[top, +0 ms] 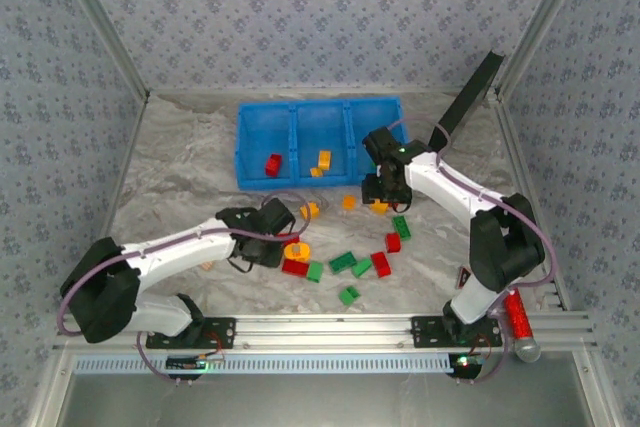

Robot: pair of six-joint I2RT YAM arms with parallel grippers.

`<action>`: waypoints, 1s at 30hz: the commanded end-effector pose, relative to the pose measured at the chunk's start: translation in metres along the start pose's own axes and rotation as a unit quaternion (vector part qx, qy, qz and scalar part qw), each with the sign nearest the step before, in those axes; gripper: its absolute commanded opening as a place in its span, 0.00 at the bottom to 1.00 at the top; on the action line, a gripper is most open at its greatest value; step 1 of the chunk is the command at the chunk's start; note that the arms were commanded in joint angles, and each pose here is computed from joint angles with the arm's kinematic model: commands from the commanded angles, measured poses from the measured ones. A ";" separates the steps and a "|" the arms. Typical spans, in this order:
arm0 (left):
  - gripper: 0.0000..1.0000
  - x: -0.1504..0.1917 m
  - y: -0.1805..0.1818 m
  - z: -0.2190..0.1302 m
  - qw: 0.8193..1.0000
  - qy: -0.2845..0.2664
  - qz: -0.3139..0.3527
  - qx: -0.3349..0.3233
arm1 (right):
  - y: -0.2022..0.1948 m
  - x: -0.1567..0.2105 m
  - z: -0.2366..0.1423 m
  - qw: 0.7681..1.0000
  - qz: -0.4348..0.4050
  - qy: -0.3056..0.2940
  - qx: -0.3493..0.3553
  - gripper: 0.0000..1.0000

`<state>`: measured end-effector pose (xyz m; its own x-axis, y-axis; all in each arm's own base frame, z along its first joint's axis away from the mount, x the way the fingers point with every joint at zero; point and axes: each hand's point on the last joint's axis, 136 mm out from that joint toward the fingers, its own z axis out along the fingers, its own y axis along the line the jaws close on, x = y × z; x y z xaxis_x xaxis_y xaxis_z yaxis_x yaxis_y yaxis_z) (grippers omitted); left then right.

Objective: Sort the legos into containers by color
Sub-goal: Pick up the lego from the middle-left of the table, then place the lego in the container.

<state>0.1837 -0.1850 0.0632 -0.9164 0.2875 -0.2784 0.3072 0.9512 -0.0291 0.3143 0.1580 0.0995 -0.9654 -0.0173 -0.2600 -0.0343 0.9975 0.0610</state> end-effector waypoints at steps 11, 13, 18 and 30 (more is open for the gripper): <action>0.27 -0.155 0.040 -0.110 0.977 -0.205 -0.009 -0.060 | -0.011 -0.003 0.035 0.997 0.067 0.020 0.016 0.68; 0.27 -0.174 0.053 -0.112 0.974 -0.217 -0.032 -0.065 | -0.015 -0.003 0.036 0.997 0.072 0.020 0.023 0.68; 0.27 -0.212 0.086 -0.101 0.970 -0.210 -0.059 -0.104 | -0.011 0.001 0.042 0.996 0.088 0.025 0.012 0.68; 0.27 -0.261 0.115 -0.024 0.983 -0.134 -0.084 -0.092 | -0.012 0.012 0.065 0.993 0.107 0.042 0.019 0.68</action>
<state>0.4448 -0.1372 0.1561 -0.8347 0.0776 -0.5453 0.0342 0.9954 0.0893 0.3280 0.1516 0.0474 -0.9653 0.1639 -0.2035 0.1508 0.9855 0.0782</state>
